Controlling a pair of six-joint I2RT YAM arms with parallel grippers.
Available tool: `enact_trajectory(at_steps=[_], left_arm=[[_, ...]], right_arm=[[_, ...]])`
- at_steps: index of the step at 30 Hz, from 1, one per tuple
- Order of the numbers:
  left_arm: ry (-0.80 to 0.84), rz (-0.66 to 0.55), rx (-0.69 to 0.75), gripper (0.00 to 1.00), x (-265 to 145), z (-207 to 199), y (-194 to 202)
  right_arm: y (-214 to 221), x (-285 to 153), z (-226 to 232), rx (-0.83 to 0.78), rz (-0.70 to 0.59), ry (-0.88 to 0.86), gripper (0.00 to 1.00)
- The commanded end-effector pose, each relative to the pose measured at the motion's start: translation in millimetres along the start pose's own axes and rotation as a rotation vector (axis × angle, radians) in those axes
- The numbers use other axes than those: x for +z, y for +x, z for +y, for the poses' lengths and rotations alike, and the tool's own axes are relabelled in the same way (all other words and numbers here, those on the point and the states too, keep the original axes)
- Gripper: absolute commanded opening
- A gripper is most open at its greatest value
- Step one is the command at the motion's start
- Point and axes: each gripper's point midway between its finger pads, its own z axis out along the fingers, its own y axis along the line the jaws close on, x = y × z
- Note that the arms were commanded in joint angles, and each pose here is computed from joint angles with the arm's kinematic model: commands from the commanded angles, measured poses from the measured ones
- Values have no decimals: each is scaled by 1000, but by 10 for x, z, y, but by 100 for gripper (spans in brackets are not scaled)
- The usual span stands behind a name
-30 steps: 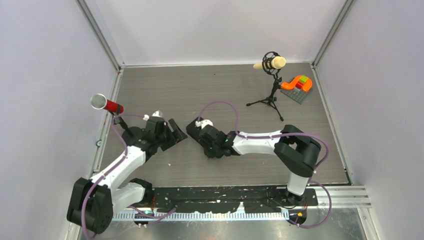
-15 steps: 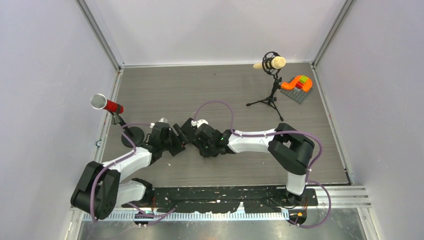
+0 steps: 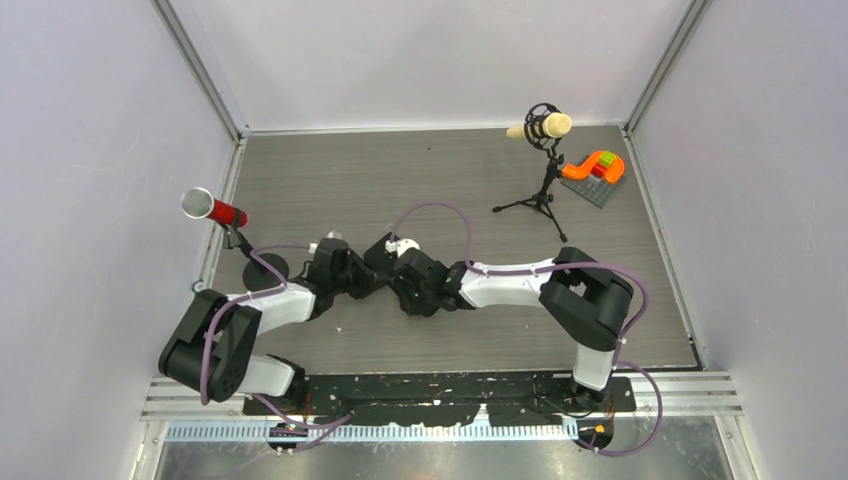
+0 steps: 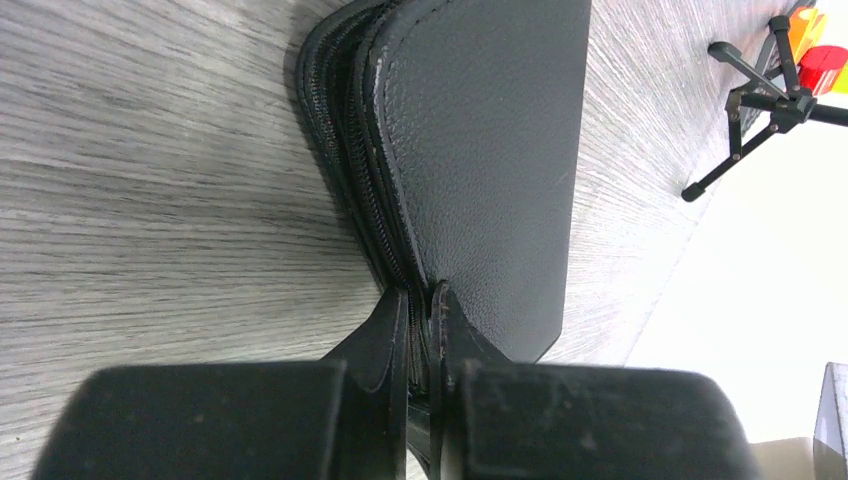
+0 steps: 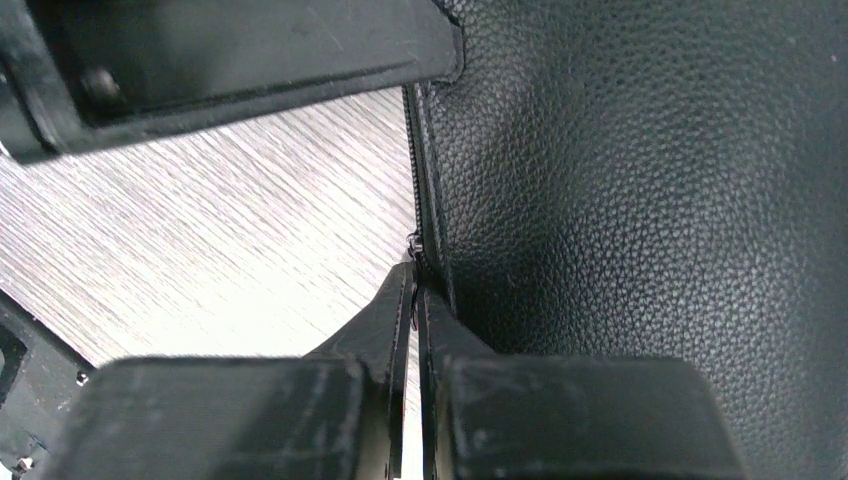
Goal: Sort the hair-cutting tools
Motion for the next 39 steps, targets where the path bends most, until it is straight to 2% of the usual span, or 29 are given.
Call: enact_trajectory(at_steps=[1,7,16,21,28,29,31,33,35,39], left_arm=[[-154,-31,24,0,14,388,-4],[-192,-55,35,0,-10,465,-57],[-219,-46,42,0,17,502,-88],[-238,-33,77,0,3,499,-102],[-159,20,173,1,105,134,-174],[-141,21,181,8,107,64,-191],[-135,25,191,37,58,16,-192],[-125,7,208,56,-25,-26,-220],[-133,-7,222,63,-137,-1,-217],[-119,15,226,66,-240,50,-75]], right_arm=[[480,-189,-186,-26,129,30,5],[934,-446,-435,-31,210,67,5],[1256,-782,-893,-15,247,207,5],[1199,-798,-1032,44,212,210,5],[807,-616,-698,34,132,80,5],[683,-594,-587,31,111,43,5],[543,-535,-411,23,93,-8,5],[456,-449,-302,18,87,-34,5],[366,-378,-215,14,78,-52,5],[240,-251,-98,15,69,-82,5]])
